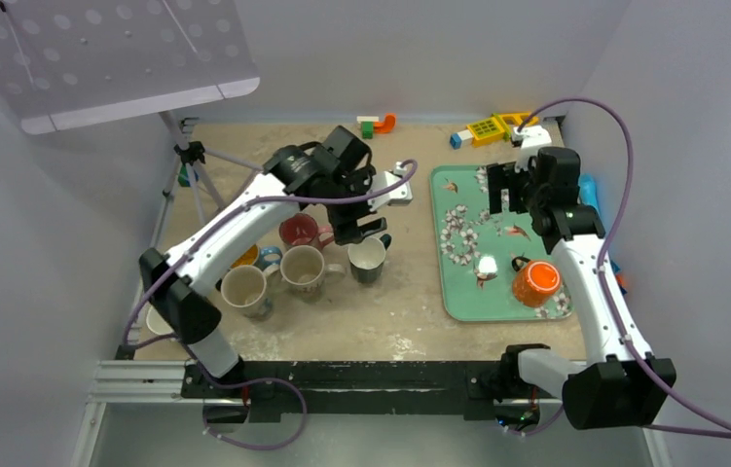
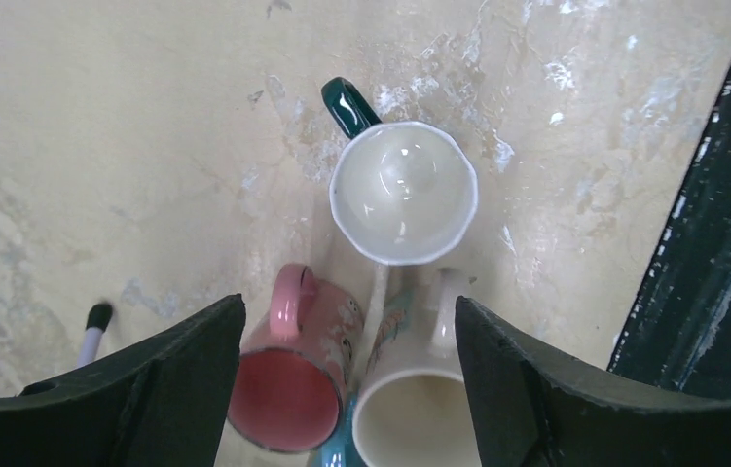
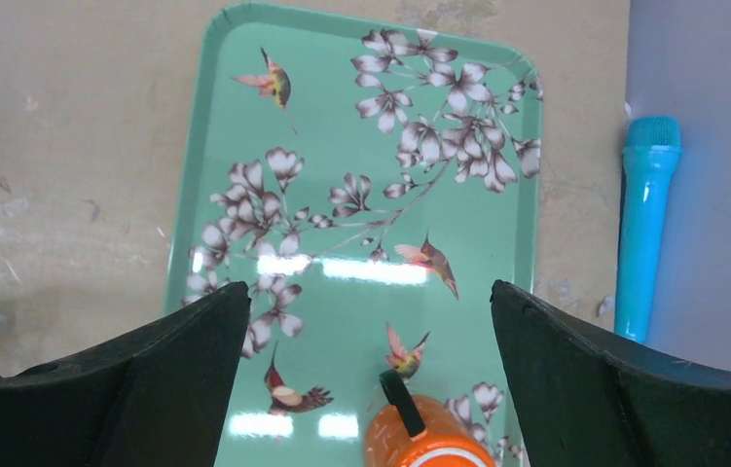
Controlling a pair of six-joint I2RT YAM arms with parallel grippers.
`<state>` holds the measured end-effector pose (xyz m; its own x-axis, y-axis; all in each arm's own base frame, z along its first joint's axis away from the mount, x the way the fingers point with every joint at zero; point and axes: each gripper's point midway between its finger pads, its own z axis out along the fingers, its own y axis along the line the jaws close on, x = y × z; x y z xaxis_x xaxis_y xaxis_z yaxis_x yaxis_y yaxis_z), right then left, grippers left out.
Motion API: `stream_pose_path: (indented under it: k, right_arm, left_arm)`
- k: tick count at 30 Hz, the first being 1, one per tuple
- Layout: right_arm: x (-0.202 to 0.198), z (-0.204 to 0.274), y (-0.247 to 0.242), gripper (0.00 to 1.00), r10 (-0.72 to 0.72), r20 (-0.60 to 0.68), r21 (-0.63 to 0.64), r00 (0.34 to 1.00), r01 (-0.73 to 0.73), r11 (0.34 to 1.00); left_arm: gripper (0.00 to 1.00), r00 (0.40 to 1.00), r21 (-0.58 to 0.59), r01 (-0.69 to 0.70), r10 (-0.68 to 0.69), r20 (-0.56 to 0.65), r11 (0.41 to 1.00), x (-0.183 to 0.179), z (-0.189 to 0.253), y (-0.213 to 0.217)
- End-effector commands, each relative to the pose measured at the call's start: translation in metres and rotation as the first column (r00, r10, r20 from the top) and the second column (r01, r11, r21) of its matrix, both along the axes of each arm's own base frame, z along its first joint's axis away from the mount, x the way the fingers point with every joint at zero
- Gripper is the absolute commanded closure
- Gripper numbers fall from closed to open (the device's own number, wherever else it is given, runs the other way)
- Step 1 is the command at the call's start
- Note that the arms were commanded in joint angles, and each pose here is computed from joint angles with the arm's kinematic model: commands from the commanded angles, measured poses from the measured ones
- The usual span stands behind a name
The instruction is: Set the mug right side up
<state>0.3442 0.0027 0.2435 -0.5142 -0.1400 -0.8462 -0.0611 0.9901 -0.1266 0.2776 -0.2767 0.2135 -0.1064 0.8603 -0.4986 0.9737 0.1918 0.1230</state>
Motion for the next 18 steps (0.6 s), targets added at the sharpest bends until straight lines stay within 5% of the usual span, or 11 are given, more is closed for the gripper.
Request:
stream_pose_path:
  k: [1,7,12,18]
  right_arm:
    - [-0.005,-0.007,-0.002,0.03,0.133,-0.083,-0.150,0.988,-0.144,0.978]
    - [-0.019,-0.088,-0.030,0.03,0.115,-0.384,-0.340,0.916,-0.257,0.905]
    - [-0.036,-0.152,-0.041,0.14,0.038,-0.657,-0.330,0.753,-0.333,0.883]
    - [-0.061,-0.184,-0.051,0.16,-0.029,-0.750,-0.333,0.661,-0.339,0.880]
  left_arm:
    - [0.17,1.000,-0.098,-0.022,0.023,0.011,0.995,-0.026,0.045,0.024]
    - [0.15,0.997,-0.137,-0.071,0.071,-0.004,0.988,-0.044,0.050,0.055]
    - [0.15,0.996,-0.165,-0.080,0.084,0.016,0.983,-0.050,0.050,0.062]
    - [0.15,0.997,-0.173,-0.071,0.076,0.025,0.982,-0.054,0.051,0.064]
